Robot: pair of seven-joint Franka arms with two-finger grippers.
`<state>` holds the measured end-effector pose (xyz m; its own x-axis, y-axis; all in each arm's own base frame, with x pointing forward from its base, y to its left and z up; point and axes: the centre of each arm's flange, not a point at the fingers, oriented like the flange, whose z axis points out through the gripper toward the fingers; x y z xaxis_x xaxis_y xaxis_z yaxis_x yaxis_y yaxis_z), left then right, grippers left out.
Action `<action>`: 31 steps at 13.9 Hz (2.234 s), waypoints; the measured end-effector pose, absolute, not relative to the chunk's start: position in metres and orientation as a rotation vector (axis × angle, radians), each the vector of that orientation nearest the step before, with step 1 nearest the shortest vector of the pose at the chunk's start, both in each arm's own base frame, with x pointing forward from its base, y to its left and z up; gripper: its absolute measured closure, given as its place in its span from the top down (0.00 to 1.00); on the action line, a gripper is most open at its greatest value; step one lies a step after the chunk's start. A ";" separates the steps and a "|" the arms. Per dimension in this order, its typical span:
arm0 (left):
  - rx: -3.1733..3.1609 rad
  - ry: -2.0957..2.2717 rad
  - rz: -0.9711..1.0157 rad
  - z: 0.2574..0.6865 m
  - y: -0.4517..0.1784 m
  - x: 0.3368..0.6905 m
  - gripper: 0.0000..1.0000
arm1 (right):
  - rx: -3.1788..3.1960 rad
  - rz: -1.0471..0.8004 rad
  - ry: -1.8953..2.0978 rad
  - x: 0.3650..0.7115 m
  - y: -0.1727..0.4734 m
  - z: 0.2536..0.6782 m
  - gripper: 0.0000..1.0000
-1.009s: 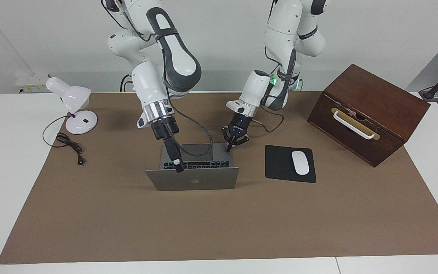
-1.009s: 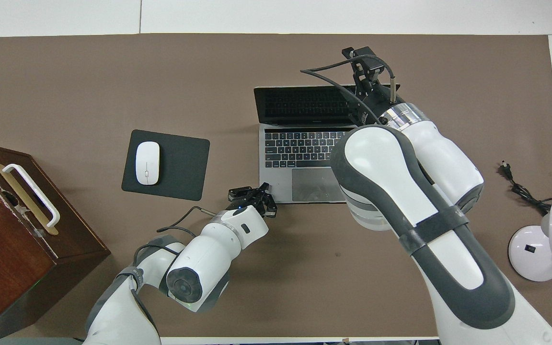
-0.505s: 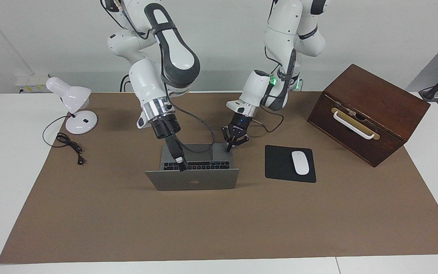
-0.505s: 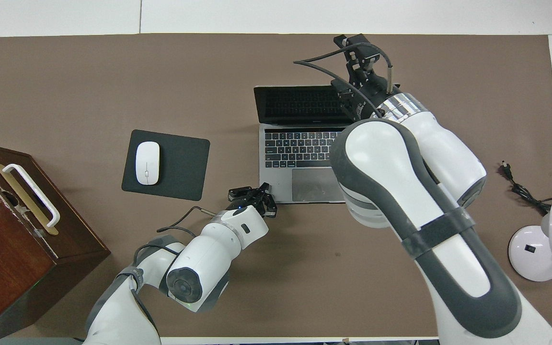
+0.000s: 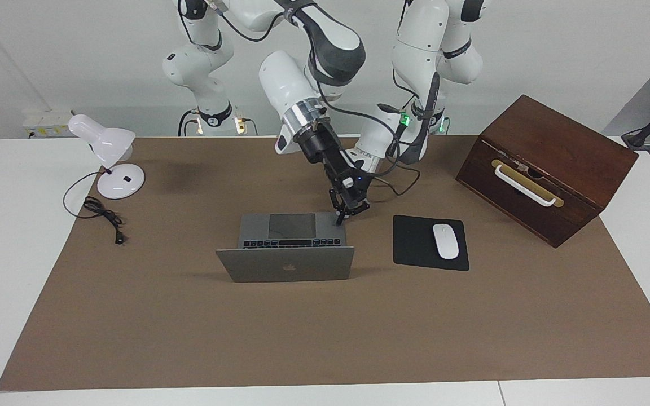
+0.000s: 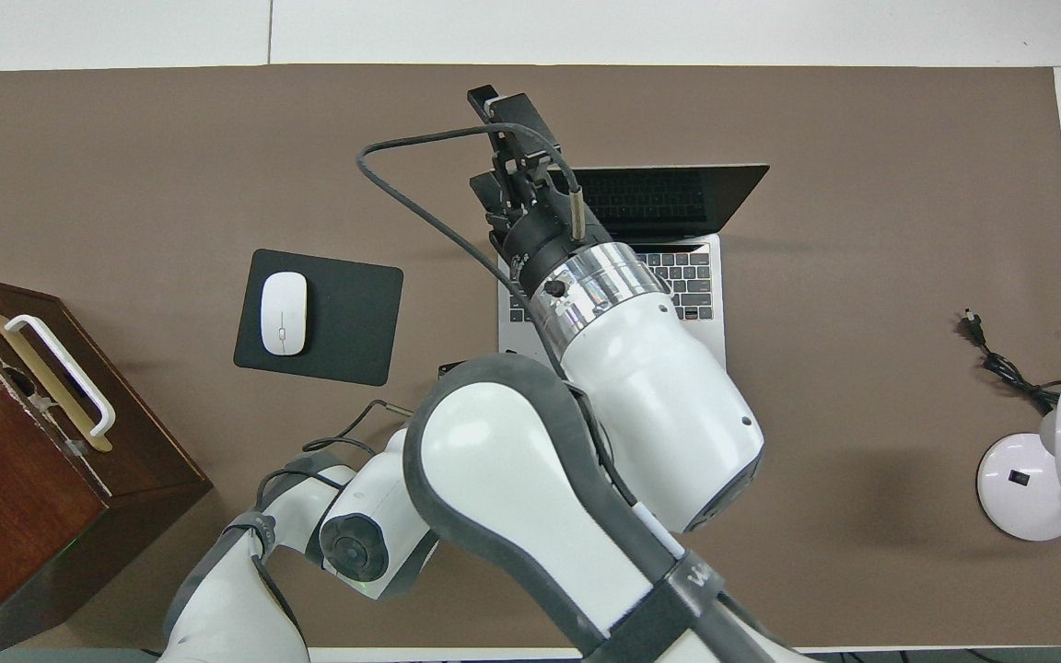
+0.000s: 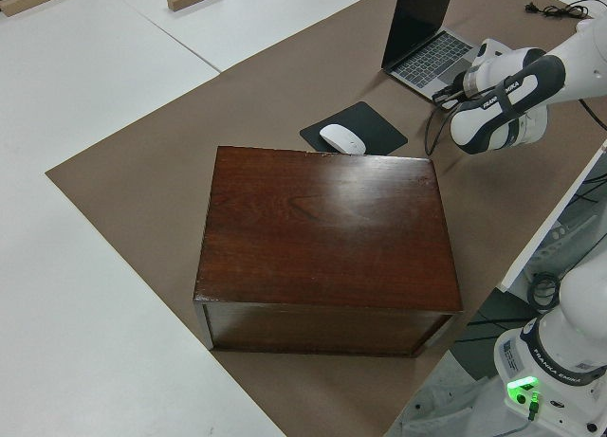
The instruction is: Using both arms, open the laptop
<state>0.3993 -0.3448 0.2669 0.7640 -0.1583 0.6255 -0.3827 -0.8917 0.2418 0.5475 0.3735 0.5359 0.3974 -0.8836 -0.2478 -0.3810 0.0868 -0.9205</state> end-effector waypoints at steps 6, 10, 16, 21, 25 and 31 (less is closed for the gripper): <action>2.638 -0.319 0.806 0.273 -0.346 0.407 0.01 | -1.373 -0.733 1.013 0.574 0.343 0.645 1.00; 2.717 -0.294 0.691 0.310 -0.341 0.421 0.01 | -1.445 -1.021 0.846 0.609 0.279 0.693 1.00; 2.851 -0.266 0.446 0.387 -0.329 0.439 0.01 | -1.508 -1.290 0.635 0.600 0.211 0.782 1.00; 2.910 -0.263 0.344 0.427 -0.298 0.452 0.01 | -1.752 -1.441 0.469 0.606 0.150 0.814 1.00; 2.961 -0.320 0.244 0.473 -0.242 0.460 0.01 | -1.968 -1.491 0.300 0.613 0.111 0.822 1.00; 2.996 -0.362 0.160 0.525 -0.154 0.468 0.09 | -2.351 -1.374 -0.131 0.616 0.044 0.826 1.00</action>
